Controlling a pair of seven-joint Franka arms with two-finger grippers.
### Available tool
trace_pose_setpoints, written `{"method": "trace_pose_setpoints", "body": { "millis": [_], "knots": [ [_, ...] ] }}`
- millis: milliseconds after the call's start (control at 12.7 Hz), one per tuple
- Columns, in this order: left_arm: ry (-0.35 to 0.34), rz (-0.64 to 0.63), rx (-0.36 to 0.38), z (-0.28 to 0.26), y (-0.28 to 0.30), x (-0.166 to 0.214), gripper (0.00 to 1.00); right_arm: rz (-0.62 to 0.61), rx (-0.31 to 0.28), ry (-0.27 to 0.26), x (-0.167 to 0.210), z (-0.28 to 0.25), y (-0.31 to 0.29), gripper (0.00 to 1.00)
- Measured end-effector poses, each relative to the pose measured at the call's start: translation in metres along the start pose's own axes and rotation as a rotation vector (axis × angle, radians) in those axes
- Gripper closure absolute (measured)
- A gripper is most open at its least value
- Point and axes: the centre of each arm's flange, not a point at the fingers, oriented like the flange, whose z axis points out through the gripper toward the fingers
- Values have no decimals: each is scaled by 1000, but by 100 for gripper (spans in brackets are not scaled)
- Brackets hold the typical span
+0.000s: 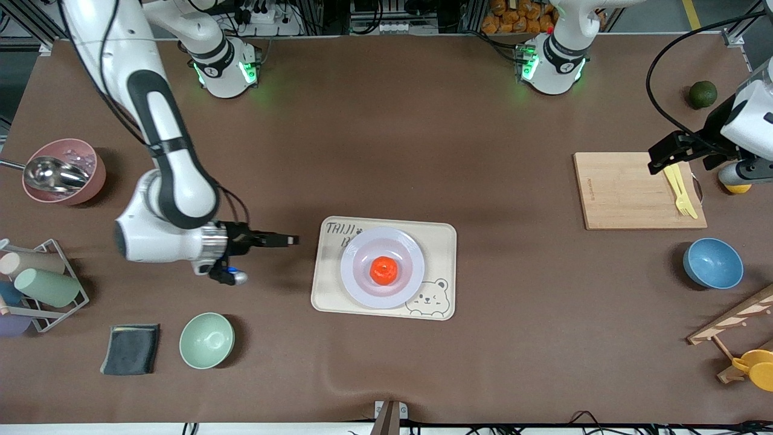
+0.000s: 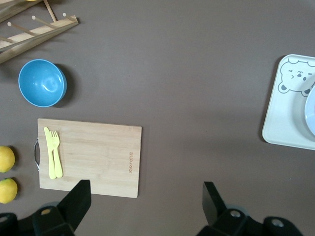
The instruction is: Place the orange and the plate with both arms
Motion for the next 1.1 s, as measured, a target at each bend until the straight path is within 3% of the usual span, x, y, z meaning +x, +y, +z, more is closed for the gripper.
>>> {"method": "trace_pose_setpoints", "body": {
  "millis": [393, 707, 1099],
  "knots": [
    [6, -1, -1, -3, -1, 0, 0, -5, -211, -39, -8, -97, 50, 0],
    [17, -2, -3, -8, -1, 0, 0, -78, -399, 6, -23, -175, 75, 0],
    [24, -3, -3, -12, -2, -1, 0, -153, -469, 49, -96, -268, 47, 0]
  ]
}}
